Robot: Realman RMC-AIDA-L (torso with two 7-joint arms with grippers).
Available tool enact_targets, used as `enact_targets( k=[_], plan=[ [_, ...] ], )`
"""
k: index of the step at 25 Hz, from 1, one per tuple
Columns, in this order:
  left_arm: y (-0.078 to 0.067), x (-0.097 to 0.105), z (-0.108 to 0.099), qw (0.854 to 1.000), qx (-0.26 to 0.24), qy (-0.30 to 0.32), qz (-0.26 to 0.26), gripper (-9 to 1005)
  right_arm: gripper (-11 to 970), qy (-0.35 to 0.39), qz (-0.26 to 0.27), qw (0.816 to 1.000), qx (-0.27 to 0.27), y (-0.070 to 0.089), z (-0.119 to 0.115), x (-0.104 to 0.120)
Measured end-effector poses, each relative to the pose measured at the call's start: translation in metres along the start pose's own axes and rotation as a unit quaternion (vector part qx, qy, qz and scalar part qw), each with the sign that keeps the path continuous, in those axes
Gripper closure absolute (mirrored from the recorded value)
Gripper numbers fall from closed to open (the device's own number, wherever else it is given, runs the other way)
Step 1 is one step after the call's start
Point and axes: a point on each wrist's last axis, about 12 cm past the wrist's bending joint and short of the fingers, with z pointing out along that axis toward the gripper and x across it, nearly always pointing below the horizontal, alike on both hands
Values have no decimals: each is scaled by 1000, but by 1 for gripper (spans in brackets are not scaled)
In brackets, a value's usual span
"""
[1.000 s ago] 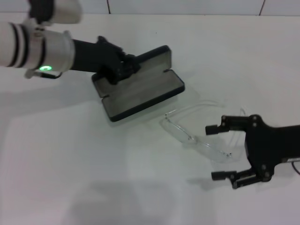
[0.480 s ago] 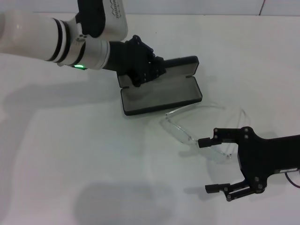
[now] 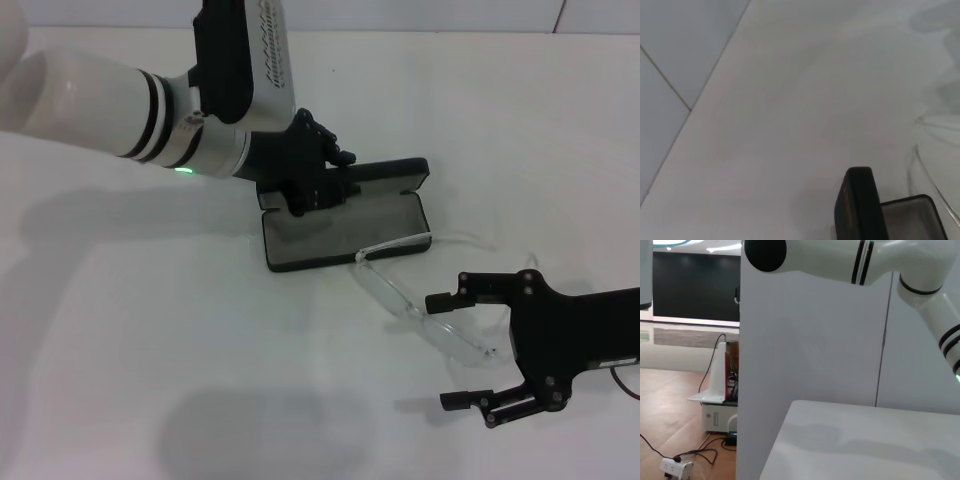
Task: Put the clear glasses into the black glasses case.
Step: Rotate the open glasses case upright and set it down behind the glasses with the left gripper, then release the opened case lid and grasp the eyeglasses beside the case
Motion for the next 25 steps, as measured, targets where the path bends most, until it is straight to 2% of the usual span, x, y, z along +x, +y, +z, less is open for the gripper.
enact_targets(
  k=[7, 12, 16, 21, 24, 25],
  plan=[
    [-5, 0, -1, 1000, 1, -10, -3, 646, 132, 2, 3, 1000, 3, 0, -1, 1],
    [-6, -3, -10, 999, -10, -30, -6, 555, 132, 8, 4, 1000, 11, -2, 0, 3],
    [-12, -8, -20, 998, 5, -53, -14, 482, 132, 9, 4, 1000, 11, -2, 0, 2],
    [-24, -8, -41, 989, 5, -135, -56, 392, 133, 15, 6, 1000, 17, -8, -3, -2],
    [-35, -1, -52, 974, -15, -209, -90, 374, 133, 46, 34, 998, 39, -19, -5, -5],
    [-42, 8, -56, 964, -30, -241, -110, 374, 133, 52, 40, 997, 41, -21, -6, -6]
  ],
)
